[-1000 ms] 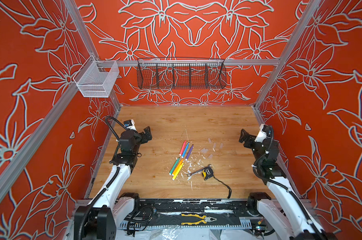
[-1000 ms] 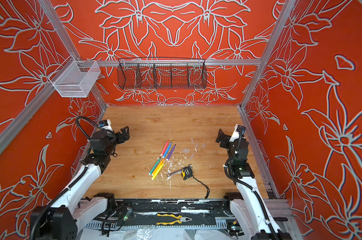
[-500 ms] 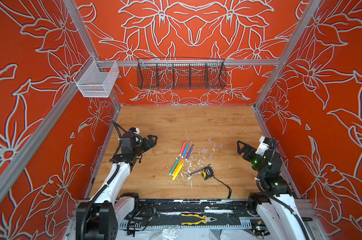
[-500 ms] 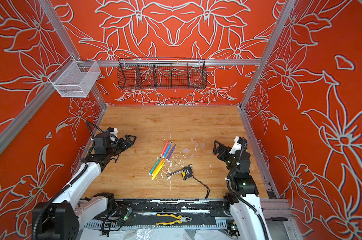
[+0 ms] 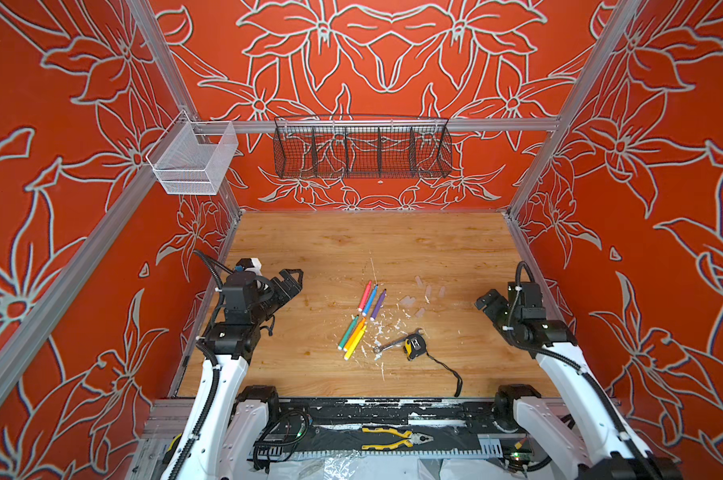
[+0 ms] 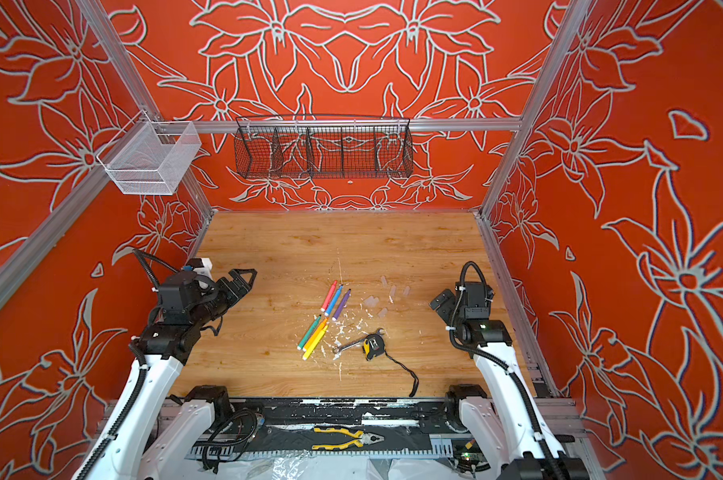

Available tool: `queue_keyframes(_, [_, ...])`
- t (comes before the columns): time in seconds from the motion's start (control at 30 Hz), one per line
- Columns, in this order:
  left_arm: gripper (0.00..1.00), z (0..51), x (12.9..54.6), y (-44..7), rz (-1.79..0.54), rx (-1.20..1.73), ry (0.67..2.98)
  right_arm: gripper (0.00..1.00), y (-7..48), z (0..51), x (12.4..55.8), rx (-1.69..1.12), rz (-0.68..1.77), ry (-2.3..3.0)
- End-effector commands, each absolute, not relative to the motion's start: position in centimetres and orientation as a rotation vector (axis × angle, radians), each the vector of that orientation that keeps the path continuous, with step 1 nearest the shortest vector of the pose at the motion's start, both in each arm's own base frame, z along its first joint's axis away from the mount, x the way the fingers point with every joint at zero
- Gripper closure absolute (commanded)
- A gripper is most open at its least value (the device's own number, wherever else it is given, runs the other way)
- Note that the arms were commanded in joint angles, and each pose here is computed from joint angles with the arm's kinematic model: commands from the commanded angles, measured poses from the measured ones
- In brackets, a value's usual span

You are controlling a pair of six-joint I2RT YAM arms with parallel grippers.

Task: Insert the pens into the pen caps
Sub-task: 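Raise both arms and move the left gripper toward the markers, then grasp the purple marker with the left gripper and lift it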

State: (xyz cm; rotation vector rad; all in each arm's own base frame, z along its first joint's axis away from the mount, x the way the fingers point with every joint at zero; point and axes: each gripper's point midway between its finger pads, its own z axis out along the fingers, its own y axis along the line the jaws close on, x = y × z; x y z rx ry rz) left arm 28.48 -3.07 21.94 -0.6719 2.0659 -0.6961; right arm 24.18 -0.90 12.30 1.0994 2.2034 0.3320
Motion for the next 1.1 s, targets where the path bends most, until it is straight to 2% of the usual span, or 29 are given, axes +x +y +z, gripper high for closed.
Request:
queue_keyframes(0.0, [0.03, 21.1, 27.9, -4.8, -0.737, -0.584, 2.178, 0.02, 0.0, 13.9, 24.7, 1.005, 0.455, 2.094])
queue_keyframes(0.07, [0.03, 21.1, 27.8, -6.9, -0.706, -0.482, 2.241, 0.02, 1.8, 16.0, 25.7, 0.756, 0.547, 2.044])
queue_keyframes(0.1, [0.03, 21.0, 27.6, -8.2, -0.628, -0.418, 2.271, 0.02, 1.5, 16.4, 25.6, 0.738, 0.517, 2.042])
queue_keyframes(0.2, [0.01, 21.0, 26.8, -13.9, -0.509, -0.160, 2.307, 0.03, -0.5, 15.4, 24.8, 0.803, 0.317, 2.166])
queue_keyframes(0.3, [0.06, 19.5, 26.6, -19.4, -0.487, 0.022, 2.376, 0.03, -1.0, 14.1, 25.7, 0.804, 0.206, 2.314])
queue_keyframes(0.37, [0.09, 18.3, 26.7, -21.4, -0.416, 0.081, 2.421, 0.06, -2.1, 12.7, 25.8, 0.874, 0.088, 2.408])
queue_keyframes(0.4, [0.11, 17.5, 26.8, -22.0, -0.369, 0.099, 2.453, 0.11, -2.5, 12.1, 26.1, 0.896, 0.037, 2.444])
queue_keyframes(0.57, [0.15, 14.7, 28.1, -23.2, -0.215, 0.121, 2.572, 0.14, -1.3, 9.0, 28.6, 0.843, 0.049, 2.612])
queue_keyframes(0.73, [0.16, 12.4, 28.9, -24.6, -0.160, 0.150, 2.664, 0.10, -1.9, 6.9, 29.6, 0.833, 0.029, 2.540])
queue_keyframes(0.83, [0.23, 11.1, 29.4, -25.7, -0.123, 0.177, 2.727, 0.10, -3.0, 6.8, 29.2, 0.860, -0.047, 2.496])
queue_keyframes(1.07, [0.34, 8.2, 30.5, -27.6, -0.058, 0.200, 2.827, 0.14, -2.9, 7.5, 29.2, 0.838, 0.005, 2.406])
